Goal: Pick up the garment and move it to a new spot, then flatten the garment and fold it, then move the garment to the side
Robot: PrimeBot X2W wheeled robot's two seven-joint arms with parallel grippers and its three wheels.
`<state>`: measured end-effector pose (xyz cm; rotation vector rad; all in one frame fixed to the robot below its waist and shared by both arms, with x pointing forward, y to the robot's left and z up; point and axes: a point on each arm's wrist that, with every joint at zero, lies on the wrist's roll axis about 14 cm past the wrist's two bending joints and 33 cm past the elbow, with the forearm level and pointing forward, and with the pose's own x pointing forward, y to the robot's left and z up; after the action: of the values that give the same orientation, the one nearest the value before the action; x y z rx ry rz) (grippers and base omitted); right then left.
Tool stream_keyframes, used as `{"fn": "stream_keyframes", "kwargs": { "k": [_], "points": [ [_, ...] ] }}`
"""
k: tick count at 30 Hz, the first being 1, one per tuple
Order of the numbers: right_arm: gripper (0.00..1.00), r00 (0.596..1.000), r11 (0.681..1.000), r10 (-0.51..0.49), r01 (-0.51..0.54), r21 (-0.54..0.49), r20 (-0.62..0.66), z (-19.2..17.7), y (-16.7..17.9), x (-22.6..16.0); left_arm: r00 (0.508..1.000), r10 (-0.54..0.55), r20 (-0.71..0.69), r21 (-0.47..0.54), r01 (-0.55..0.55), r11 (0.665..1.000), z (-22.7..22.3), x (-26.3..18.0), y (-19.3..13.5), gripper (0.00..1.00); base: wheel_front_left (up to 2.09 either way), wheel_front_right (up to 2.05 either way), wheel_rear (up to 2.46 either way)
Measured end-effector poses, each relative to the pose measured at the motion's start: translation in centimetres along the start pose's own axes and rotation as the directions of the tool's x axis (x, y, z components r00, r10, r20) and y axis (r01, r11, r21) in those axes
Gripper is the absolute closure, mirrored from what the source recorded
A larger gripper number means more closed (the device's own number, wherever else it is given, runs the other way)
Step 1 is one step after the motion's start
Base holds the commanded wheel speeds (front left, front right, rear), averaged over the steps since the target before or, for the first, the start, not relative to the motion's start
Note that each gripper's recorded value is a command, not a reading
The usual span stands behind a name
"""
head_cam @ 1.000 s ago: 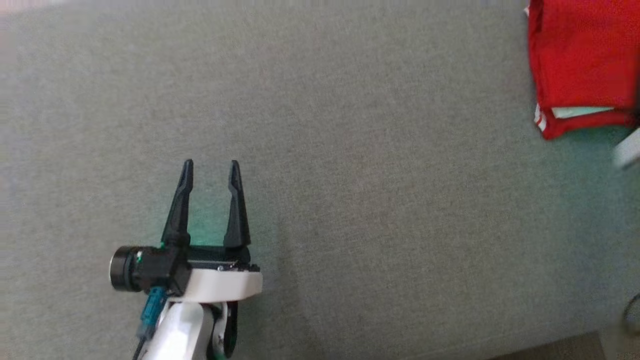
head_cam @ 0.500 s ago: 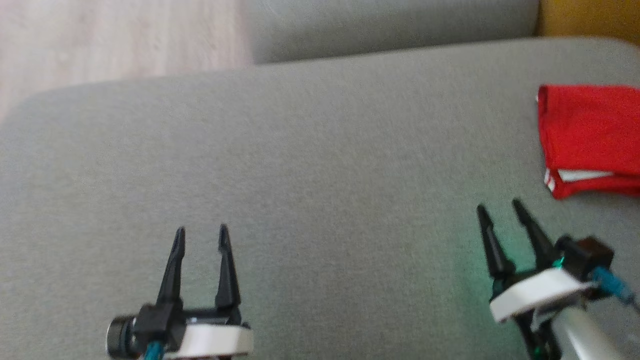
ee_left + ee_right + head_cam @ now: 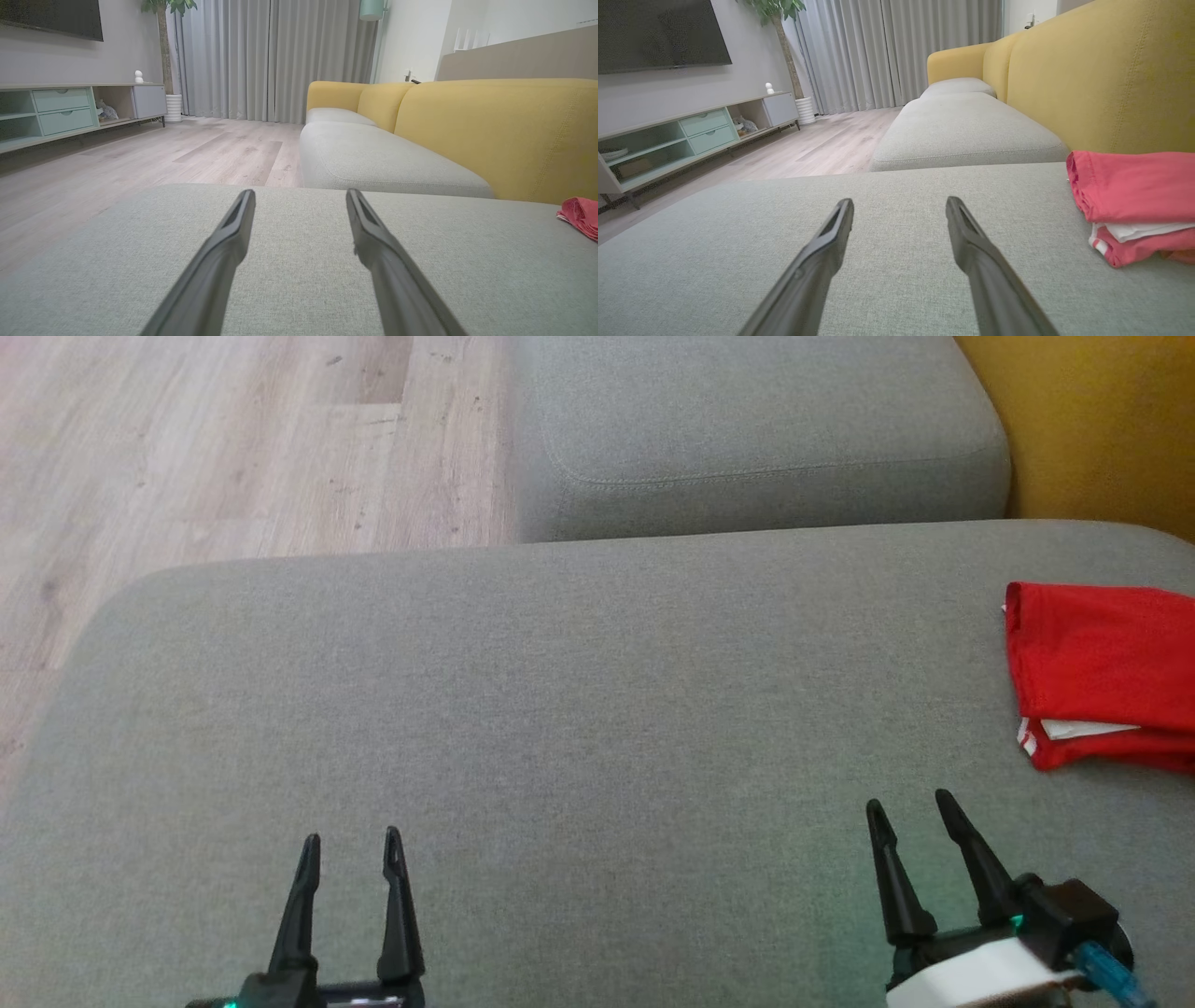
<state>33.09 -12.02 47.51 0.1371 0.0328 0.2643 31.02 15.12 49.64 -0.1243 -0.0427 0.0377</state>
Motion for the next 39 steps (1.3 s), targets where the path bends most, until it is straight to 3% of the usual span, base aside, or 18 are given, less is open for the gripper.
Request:
{"fn": "stream_keyframes", "kwargs": {
  "k": [12,13,19,39],
  "points": [
    [0.0,1.0,1.0,-0.004,0.004,0.009,0.009,0.2,0.3,0.0,1.0,0.002,-0.024,0.017,-0.001,1.0,-0.8,0.0,0.3,0.0,0.0,0.0,0.0],
    [1.0,1.0,1.0,-0.004,0.004,0.005,0.009,0.2,0.3,0.0,1.0,0.001,-0.028,0.025,0.0,1.0,-0.9,0.0,0.3,1.0,0.0,0.0,0.0],
    [1.0,0.997,0.999,-0.022,0.025,0.031,-0.077,-2.5,0.0,-1.2,0.993,0.015,-0.116,0.02,-0.013,1.0,-3.5,-1.3,0.8,1.0,0.0,0.0,0.0],
    [1.0,0.99,0.96,-0.103,0.123,0.251,-0.092,-2.5,-1.7,-1.0,0.981,0.029,-0.194,-0.208,-0.07,0.975,-4.7,-0.7,1.4,1.0,0.0,0.0,0.0]
  ]
}}
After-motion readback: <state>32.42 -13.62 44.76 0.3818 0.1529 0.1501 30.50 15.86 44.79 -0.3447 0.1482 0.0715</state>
